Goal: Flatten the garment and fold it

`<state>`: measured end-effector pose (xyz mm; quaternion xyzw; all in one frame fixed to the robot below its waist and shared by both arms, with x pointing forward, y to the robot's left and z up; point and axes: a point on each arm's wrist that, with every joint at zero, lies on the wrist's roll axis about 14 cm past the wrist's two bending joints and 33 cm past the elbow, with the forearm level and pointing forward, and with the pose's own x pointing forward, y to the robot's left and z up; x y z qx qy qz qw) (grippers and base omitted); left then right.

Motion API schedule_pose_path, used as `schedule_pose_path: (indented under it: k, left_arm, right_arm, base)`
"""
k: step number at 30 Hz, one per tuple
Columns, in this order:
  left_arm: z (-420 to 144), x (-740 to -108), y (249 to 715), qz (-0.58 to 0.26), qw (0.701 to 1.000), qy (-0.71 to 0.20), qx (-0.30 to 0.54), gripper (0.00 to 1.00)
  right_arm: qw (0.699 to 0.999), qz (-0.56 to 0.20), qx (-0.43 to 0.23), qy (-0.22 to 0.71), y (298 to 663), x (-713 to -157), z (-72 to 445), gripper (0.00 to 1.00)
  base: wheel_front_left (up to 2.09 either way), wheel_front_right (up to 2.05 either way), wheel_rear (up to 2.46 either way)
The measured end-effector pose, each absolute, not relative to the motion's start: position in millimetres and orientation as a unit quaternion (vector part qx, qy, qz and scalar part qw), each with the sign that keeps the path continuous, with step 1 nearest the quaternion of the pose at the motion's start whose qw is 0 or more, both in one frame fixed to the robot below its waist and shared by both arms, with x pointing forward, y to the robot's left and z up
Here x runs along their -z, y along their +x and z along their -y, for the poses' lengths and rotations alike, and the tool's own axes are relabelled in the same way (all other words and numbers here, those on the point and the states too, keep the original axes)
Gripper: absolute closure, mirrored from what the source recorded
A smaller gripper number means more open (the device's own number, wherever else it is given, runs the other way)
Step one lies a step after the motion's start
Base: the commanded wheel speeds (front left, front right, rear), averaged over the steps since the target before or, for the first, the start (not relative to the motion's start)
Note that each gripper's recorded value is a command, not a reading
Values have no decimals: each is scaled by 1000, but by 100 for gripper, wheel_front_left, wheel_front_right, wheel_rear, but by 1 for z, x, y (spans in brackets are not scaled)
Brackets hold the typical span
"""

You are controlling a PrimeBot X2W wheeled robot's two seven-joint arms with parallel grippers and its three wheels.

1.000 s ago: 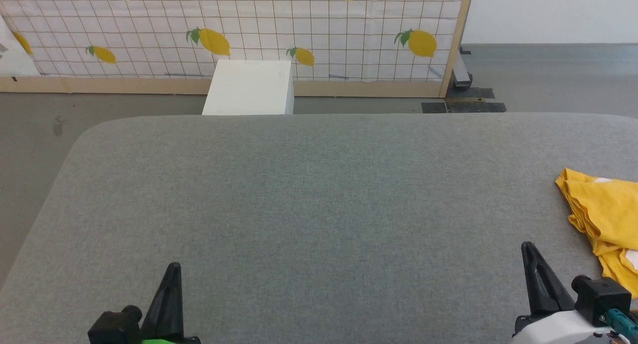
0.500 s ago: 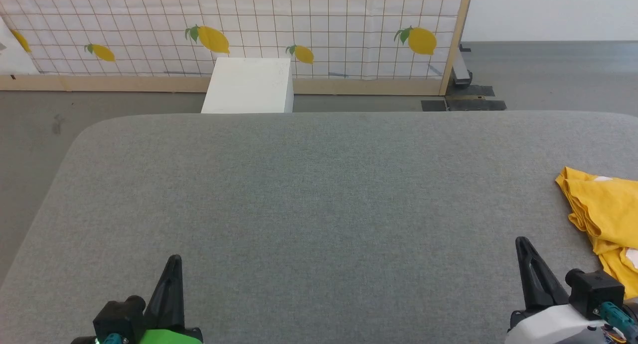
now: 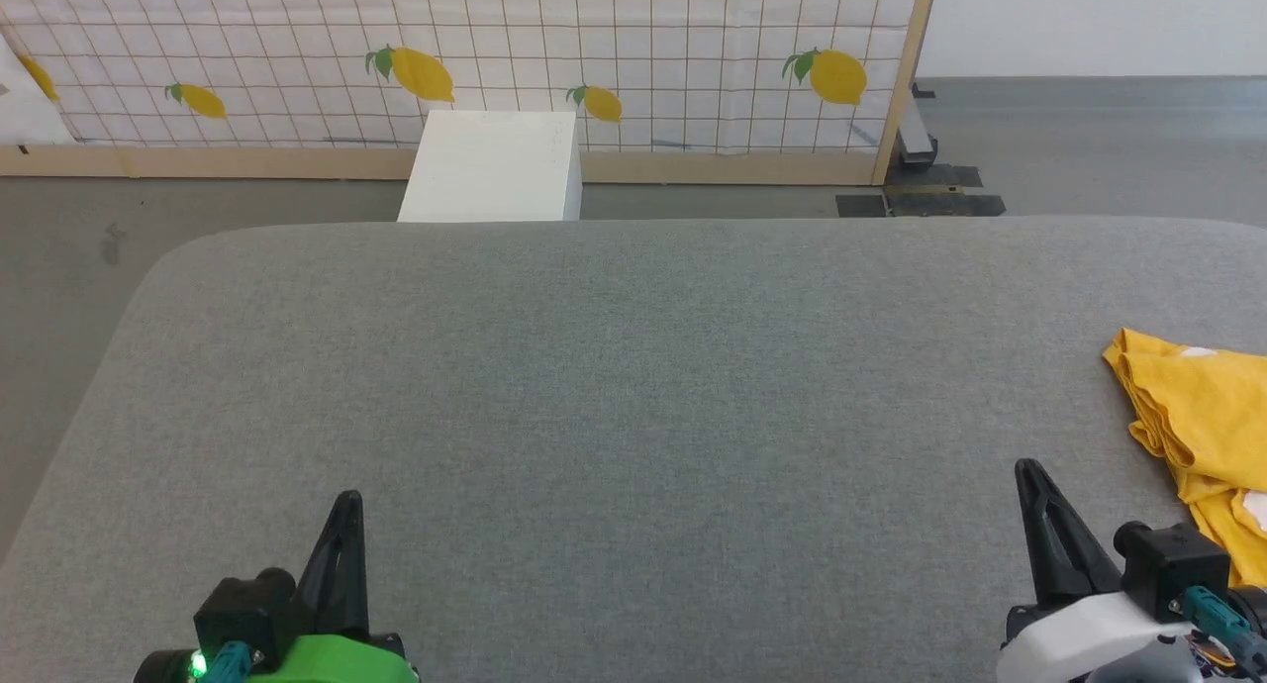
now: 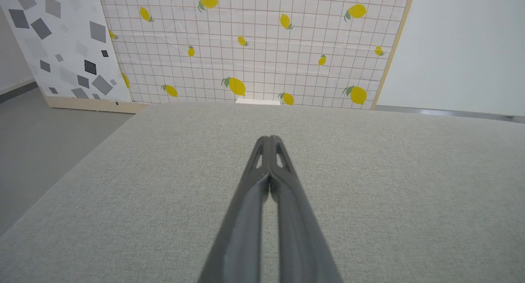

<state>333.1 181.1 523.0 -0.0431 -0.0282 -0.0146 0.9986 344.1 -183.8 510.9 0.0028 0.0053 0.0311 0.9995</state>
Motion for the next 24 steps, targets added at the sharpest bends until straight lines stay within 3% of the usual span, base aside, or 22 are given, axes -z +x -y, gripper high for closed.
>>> schedule_pose_path:
  k: [24]
  left_arm:
    - [-180,-524,345,20,999,-22,11,100]
  right_arm:
    - [999,-6,-43,-7,352,-515,175,100]
  base:
    - [0,0,0]
